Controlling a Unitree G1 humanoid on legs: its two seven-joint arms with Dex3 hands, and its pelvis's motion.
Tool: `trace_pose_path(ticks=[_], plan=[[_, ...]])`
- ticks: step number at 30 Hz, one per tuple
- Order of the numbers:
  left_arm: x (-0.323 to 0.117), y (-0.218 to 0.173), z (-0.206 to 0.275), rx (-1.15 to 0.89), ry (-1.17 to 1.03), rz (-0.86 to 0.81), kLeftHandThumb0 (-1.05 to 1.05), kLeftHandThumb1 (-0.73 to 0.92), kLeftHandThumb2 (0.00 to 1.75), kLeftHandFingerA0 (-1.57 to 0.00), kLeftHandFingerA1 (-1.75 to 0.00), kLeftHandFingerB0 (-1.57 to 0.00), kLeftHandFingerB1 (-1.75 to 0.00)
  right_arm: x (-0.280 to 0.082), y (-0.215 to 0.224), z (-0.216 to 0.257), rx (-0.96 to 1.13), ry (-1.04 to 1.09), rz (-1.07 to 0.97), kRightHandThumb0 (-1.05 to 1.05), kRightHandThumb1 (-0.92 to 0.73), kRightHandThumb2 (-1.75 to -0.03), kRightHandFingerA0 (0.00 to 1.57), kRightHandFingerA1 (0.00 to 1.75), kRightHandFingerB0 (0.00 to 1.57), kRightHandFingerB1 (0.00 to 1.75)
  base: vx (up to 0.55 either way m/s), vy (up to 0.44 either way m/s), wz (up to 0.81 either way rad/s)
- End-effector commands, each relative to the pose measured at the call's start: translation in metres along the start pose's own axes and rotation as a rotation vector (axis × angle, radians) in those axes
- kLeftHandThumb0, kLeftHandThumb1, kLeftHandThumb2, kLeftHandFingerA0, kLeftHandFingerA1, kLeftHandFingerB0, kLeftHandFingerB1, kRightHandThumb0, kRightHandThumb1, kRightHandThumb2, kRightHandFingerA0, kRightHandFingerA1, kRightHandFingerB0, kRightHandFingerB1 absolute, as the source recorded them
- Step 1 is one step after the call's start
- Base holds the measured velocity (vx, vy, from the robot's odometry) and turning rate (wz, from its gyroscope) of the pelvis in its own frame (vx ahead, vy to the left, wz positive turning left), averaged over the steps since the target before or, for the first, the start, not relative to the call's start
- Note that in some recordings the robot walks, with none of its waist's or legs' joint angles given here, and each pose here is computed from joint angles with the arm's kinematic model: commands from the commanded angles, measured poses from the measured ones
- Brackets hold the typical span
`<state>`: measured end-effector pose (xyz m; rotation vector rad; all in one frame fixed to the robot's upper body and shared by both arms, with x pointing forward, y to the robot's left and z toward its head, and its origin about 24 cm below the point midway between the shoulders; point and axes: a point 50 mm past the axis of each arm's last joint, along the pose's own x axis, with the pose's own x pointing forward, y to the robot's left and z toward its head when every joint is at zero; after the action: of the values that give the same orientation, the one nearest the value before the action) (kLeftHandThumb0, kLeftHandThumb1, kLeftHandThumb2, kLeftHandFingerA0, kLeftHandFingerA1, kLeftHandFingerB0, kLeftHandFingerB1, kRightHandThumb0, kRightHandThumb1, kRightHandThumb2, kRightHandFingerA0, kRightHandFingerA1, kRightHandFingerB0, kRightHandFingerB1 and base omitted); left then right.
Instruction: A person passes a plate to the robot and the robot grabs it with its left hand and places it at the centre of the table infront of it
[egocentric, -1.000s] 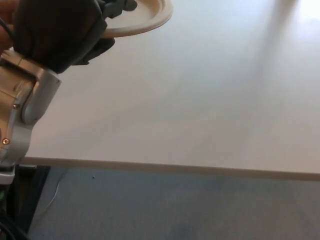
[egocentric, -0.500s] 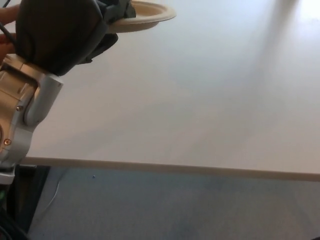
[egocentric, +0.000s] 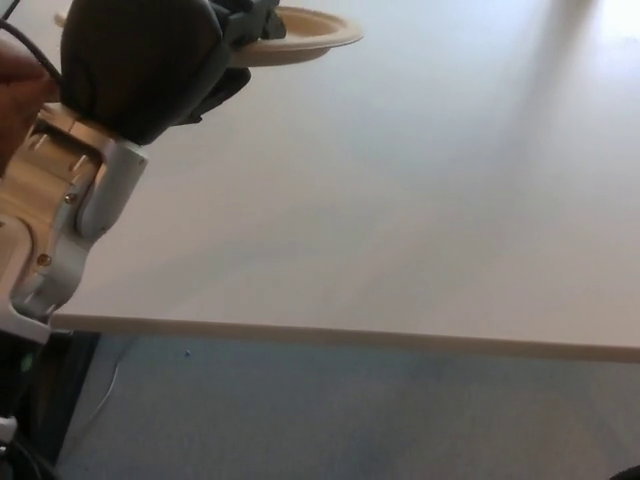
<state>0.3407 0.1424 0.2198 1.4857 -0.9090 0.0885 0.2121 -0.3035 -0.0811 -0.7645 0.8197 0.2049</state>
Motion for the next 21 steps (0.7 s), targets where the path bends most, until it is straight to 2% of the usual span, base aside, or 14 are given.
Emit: trace_pose_path(ticks=[1,2,3,4,8,12,13,14,15,18,21], plan=[[0.001,-0.023,0.0,0.0,0.006,-0.026,-0.25,0.63,0.59,-0.95,-1.42,-0.83,-0.64,-0.001,-0.006,-0.004,-0.013,0.022,-0.018,-0.76,-0.86,-0.66,0.41,0.59,0.37,0.47,0.0,0.0,0.0],[0.001,-0.028,0.0,0.001,0.007,-0.042,-0.25,0.63,0.59,-0.95,-1.42,-0.83,-0.64,-0.001,-0.007,-0.003,-0.011,0.022,-0.019,-0.76,-0.86,-0.66,0.41,0.59,0.37,0.47,0.0,0.0,0.0],[0.001,-0.033,0.0,-0.005,0.016,-0.069,-0.26,0.65,0.6,-0.91,-1.48,-0.81,-0.71,-0.001,-0.008,-0.003,-0.008,0.016,-0.021,-0.76,-0.85,-0.65,0.4,0.58,0.37,0.47,0.0,0.0,0.0],[0.001,-0.04,0.002,-0.009,0.021,-0.087,-0.27,0.6,0.58,-0.96,-1.42,-0.87,-0.54,-0.001,-0.008,-0.002,-0.006,0.014,-0.021,-0.76,-0.85,-0.65,0.39,0.58,0.37,0.47,0.0,0.0,0.0],[-0.001,-0.061,0.005,-0.017,0.021,-0.157,-0.28,0.63,0.61,-0.95,-1.44,-0.79,-0.51,-0.001,-0.009,0.0,-0.007,0.014,-0.017,-0.78,-0.81,-0.69,0.38,0.58,0.34,0.46,0.0,0.0,0.0],[-0.003,-0.075,0.009,-0.009,0.018,-0.205,-0.3,0.62,0.61,-0.94,-1.42,-0.83,-0.5,0.0,-0.009,0.001,-0.008,0.007,-0.013,-0.75,-0.85,-0.65,0.39,0.56,0.37,0.46,0.0,0.0,0.0],[-0.005,-0.082,0.013,-0.01,0.016,-0.237,-0.41,0.53,0.77,-1.02,-1.31,-0.75,-0.6,0.0,-0.01,0.002,-0.002,0.006,-0.013,-0.74,-0.85,-0.65,0.4,0.55,0.37,0.46,0.0,0.0,0.0],[-0.005,-0.083,0.013,-0.009,0.016,-0.239,-0.41,0.53,0.77,-1.02,-1.31,-0.75,-0.6,0.0,-0.01,0.002,-0.002,0.006,-0.014,-0.74,-0.85,-0.65,0.4,0.55,0.37,0.46,0.0,0.0,0.0],[-0.006,-0.09,0.016,-0.011,0.011,-0.254,-0.29,0.62,0.58,-0.97,-1.41,-0.83,-0.51,0.001,-0.01,0.003,-0.002,0.006,-0.012,-0.75,-0.85,-0.63,0.41,0.56,0.37,0.45,0.0,0.0,0.0],[-0.011,-0.102,0.021,0.01,0.006,-0.308,-0.29,0.62,0.61,-0.93,-1.43,-0.79,-0.48,0.001,-0.01,0.006,-0.024,-0.002,-0.01,-0.75,-0.85,-0.65,0.41,0.57,0.38,0.46,0.0,0.0,0.0],[-0.013,-0.108,0.027,0.014,-0.005,-0.342,-0.27,0.62,0.6,-0.93,-1.38,-0.8,-0.48,0.002,-0.011,0.007,-0.03,-0.004,-0.01,-0.76,-0.86,-0.63,0.41,0.58,0.37,0.46,0.0,0.0,0.0]])
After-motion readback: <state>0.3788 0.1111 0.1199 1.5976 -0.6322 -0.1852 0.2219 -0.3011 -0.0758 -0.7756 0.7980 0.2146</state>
